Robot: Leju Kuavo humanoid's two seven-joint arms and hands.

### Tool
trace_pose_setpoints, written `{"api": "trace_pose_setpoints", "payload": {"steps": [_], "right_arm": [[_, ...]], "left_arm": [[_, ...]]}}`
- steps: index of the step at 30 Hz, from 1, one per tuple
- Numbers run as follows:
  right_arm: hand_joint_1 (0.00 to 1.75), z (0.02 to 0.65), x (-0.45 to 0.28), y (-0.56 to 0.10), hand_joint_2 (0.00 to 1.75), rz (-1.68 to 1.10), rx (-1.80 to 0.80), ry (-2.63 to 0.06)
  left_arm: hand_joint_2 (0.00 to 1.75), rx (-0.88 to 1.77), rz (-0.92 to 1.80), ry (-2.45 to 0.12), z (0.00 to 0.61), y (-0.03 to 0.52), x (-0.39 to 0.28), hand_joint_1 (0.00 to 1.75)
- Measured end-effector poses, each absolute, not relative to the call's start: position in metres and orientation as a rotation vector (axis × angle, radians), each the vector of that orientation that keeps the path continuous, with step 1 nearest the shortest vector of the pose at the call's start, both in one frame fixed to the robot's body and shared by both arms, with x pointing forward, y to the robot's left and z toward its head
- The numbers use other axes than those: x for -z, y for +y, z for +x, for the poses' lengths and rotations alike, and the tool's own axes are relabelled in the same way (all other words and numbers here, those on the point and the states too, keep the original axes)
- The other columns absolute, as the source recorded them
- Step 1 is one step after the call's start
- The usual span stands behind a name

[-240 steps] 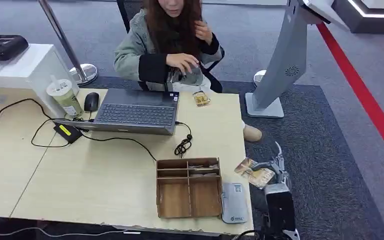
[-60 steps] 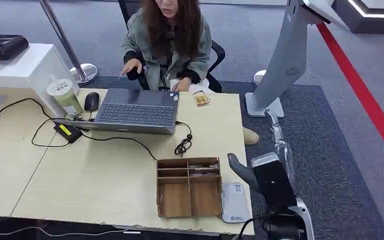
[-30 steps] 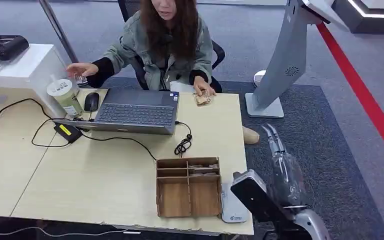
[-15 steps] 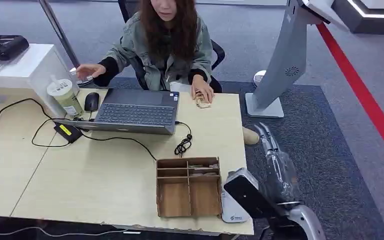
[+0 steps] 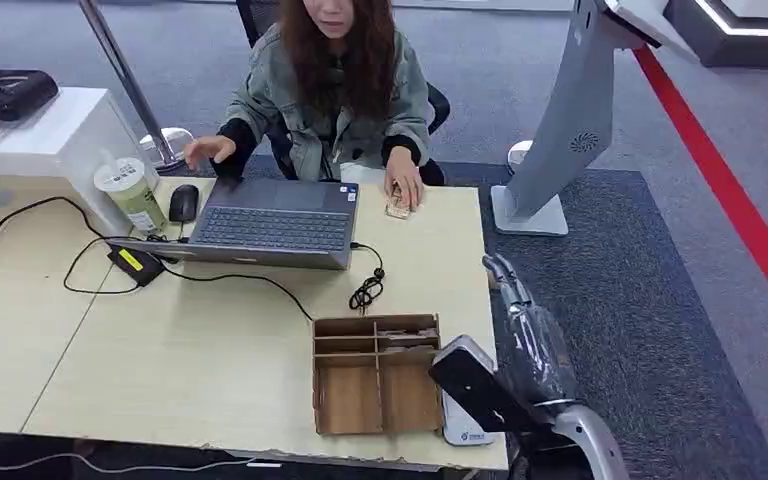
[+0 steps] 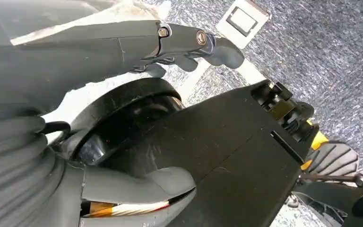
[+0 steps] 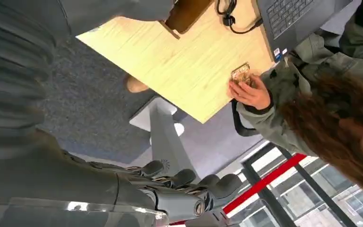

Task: Pass the card to the sensor for recognition and then transmit it.

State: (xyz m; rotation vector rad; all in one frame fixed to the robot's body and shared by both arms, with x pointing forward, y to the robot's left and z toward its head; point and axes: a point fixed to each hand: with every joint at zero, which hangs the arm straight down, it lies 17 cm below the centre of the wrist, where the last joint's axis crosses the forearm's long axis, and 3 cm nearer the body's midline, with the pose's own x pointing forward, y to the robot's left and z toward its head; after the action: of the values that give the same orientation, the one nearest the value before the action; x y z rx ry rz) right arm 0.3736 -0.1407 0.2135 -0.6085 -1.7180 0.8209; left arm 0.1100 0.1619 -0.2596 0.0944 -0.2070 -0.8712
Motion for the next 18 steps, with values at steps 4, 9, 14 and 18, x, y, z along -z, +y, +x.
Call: {"api": "trace_pose_setpoints", "payload": {"steps": [4, 9, 14, 18], "right_arm": [[0.00, 0.374, -0.208, -0.137, 1.75, -0.600, -0.827, -1.709], [0.00, 0.374, -0.201, -0.133, 1.75, -0.586, -0.837, -1.703], [0.00, 0.375, -0.196, -0.130, 1.75, -0.576, -0.841, -1.695], [0.00, 0.375, -0.195, -0.128, 1.75, -0.570, -0.842, -1.692]], "left_arm": [[1.75, 0.873, 0.095, -0.207, 0.110, 0.163, 0.260, 0.00], [1.75, 0.874, 0.093, -0.207, 0.110, 0.163, 0.260, 0.00], [1.75, 0.876, 0.090, -0.208, 0.110, 0.163, 0.260, 0.00], [1.75, 0.876, 0.090, -0.209, 0.110, 0.163, 0.260, 0.00]]}}
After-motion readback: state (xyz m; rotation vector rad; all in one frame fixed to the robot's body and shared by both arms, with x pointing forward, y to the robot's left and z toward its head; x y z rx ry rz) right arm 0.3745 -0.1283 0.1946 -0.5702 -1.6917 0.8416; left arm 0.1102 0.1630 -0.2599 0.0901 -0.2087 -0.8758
